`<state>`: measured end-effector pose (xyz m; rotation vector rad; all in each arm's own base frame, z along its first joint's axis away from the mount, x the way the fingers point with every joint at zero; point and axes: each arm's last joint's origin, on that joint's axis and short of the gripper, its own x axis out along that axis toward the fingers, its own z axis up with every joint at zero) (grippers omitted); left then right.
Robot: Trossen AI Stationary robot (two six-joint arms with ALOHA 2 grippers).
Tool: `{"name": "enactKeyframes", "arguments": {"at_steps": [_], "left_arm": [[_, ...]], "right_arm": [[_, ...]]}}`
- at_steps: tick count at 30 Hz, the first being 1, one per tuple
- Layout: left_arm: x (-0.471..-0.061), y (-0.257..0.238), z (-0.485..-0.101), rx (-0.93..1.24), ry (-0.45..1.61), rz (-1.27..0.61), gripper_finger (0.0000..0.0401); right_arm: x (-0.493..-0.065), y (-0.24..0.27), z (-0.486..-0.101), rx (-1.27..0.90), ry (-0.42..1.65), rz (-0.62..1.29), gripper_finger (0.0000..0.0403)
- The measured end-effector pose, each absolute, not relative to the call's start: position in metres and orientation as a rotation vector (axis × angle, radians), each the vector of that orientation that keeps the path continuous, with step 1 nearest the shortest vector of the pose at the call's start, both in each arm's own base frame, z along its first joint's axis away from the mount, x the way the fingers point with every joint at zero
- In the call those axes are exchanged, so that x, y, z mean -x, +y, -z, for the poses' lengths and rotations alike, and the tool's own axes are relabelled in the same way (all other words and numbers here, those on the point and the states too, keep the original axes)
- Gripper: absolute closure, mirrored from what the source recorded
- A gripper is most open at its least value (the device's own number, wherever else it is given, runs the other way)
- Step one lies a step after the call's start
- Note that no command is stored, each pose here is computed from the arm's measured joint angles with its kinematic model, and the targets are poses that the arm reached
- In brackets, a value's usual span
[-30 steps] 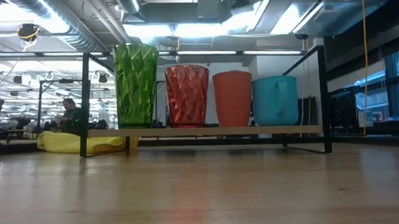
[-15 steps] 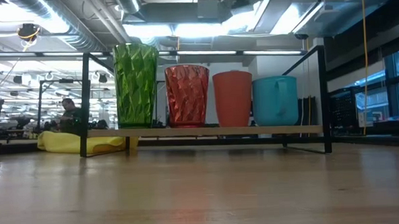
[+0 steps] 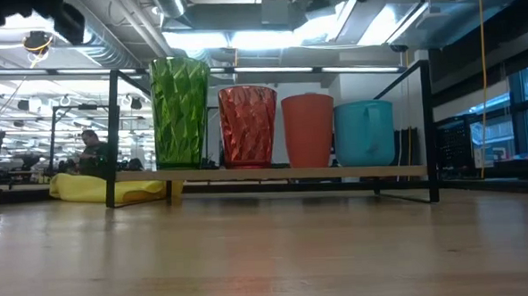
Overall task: Stack small to large cups/mugs on shelf
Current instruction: Return to Home Position
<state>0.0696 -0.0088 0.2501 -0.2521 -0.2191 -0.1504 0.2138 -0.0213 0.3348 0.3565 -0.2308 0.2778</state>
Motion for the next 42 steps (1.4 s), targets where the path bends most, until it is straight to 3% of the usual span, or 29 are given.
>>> {"name": "enactKeyframes", "arguments": {"at_steps": [17,35,42], "left_arm": [[-0.092,-0.015,-0.182,0.421,0.023,0.255,0.0369],[-0.096,-0.014,-0.168,0.391,0.009,0.185,0.0369],[-0.096,-0.014,-0.168,0.413,0.009,0.177,0.0369]], "right_arm": [[-0.162,-0.015,-0.270,-0.381,-0.397,-0.260,0.0283],[-0.133,-0.014,-0.205,-0.501,-0.387,-0.167,0.0283],[-0.126,-0.015,-0.207,-0.459,-0.441,-0.109,0.0283]]}}
